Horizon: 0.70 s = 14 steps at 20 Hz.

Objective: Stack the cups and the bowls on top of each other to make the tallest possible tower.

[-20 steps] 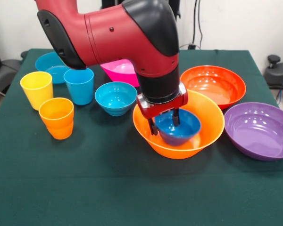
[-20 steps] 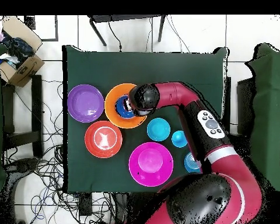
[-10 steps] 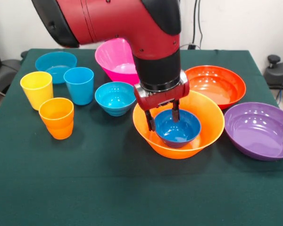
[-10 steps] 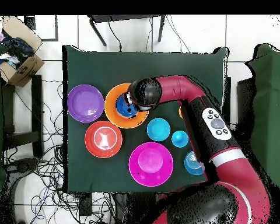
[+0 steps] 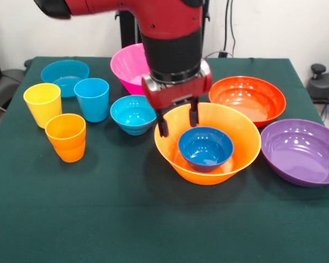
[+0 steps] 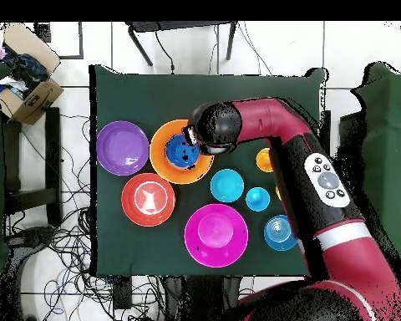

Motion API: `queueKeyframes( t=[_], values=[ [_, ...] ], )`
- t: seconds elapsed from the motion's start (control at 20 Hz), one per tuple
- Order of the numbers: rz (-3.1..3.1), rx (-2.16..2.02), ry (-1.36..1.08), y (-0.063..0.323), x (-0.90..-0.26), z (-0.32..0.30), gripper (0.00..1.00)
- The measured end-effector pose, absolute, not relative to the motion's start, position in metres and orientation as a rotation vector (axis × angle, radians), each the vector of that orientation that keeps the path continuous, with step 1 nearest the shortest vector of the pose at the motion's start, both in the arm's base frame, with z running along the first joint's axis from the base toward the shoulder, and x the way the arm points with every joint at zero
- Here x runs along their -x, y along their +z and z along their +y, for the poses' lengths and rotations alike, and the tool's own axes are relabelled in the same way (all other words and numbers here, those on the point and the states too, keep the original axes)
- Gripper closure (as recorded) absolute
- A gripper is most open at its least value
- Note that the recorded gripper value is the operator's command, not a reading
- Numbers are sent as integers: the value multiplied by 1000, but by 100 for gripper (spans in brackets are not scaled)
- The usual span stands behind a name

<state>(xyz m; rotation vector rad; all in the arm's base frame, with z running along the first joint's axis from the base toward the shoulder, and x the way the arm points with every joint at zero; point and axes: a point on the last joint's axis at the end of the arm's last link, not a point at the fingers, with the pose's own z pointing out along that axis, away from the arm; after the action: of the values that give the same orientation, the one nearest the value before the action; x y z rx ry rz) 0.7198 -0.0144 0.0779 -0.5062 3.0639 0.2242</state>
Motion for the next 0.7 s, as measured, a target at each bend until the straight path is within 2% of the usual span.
queueKeyframes(
  t=[0.3, 0.7],
  values=[
    [3050, 539, 217, 100, -709, -52, 0],
    [3064, 579, 232, 101, -678, -96, 0]
  ],
)
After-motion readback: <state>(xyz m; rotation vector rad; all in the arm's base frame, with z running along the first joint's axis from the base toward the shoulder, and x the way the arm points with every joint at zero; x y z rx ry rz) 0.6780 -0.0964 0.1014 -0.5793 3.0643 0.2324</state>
